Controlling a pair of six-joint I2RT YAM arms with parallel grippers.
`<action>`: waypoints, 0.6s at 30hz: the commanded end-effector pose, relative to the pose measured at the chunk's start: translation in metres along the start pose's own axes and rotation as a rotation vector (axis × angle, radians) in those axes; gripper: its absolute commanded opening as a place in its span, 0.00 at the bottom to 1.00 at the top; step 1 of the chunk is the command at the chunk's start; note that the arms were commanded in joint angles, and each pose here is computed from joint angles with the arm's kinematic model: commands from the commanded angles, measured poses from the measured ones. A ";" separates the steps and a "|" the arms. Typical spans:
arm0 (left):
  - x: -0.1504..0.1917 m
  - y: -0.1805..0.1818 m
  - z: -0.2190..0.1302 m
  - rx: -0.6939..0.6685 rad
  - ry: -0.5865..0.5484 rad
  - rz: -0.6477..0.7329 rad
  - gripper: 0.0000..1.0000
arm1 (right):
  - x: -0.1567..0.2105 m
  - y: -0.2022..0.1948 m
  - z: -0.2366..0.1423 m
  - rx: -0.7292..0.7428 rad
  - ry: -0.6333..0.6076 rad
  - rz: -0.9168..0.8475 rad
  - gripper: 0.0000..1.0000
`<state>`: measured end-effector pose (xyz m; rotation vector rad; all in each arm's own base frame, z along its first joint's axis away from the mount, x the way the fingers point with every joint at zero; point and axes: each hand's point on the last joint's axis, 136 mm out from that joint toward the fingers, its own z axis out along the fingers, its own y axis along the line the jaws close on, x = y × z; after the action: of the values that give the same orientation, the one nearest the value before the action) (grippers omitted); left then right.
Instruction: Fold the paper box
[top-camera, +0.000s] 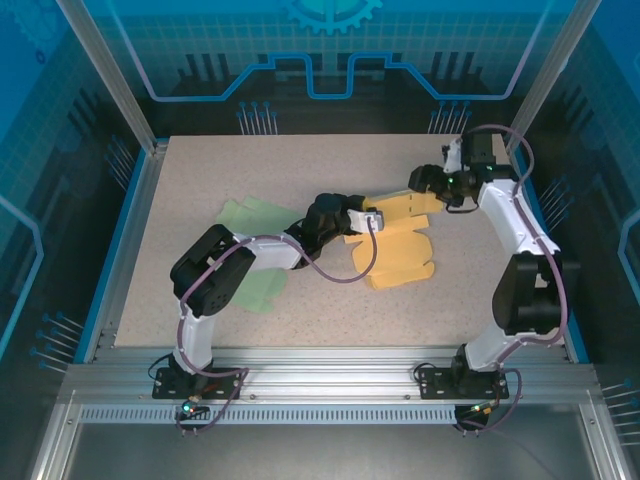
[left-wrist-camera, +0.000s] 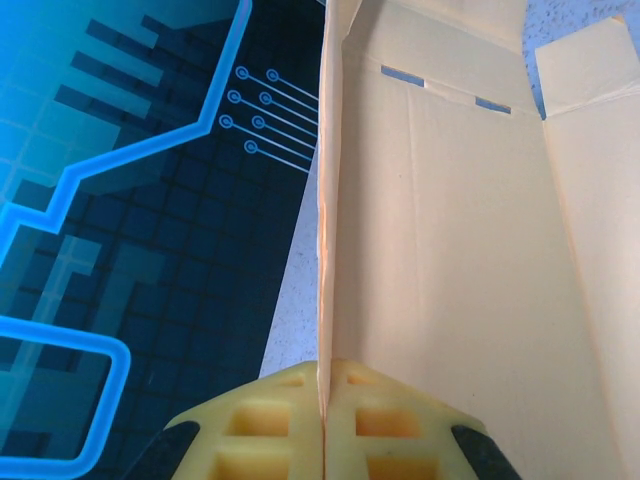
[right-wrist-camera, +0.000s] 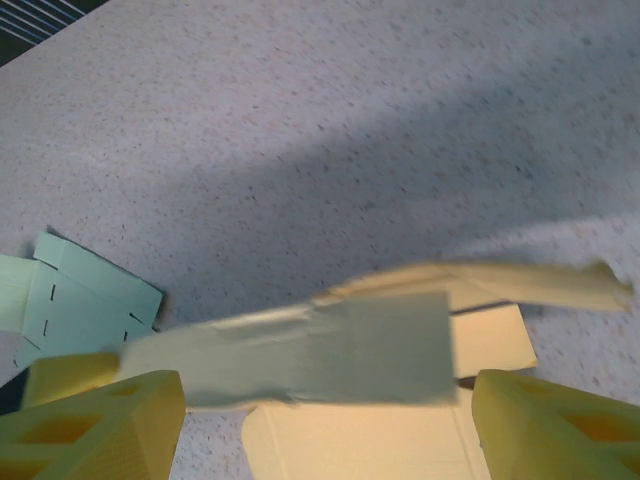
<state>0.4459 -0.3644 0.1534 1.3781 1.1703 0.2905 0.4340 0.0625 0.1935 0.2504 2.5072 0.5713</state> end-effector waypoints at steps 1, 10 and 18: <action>0.002 -0.003 -0.001 -0.017 -0.001 0.057 0.00 | -0.005 0.009 -0.001 0.053 0.012 -0.064 0.77; 0.007 -0.012 0.000 0.004 0.010 0.099 0.00 | -0.002 0.017 0.030 -0.040 0.094 0.002 0.77; 0.012 -0.017 0.001 0.016 0.029 0.106 0.00 | 0.019 0.018 0.052 -0.108 0.161 0.075 0.71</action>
<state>0.4439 -0.3612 0.1446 1.4398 1.1271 0.3547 0.4524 0.0943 0.1565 0.2443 2.6168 0.7040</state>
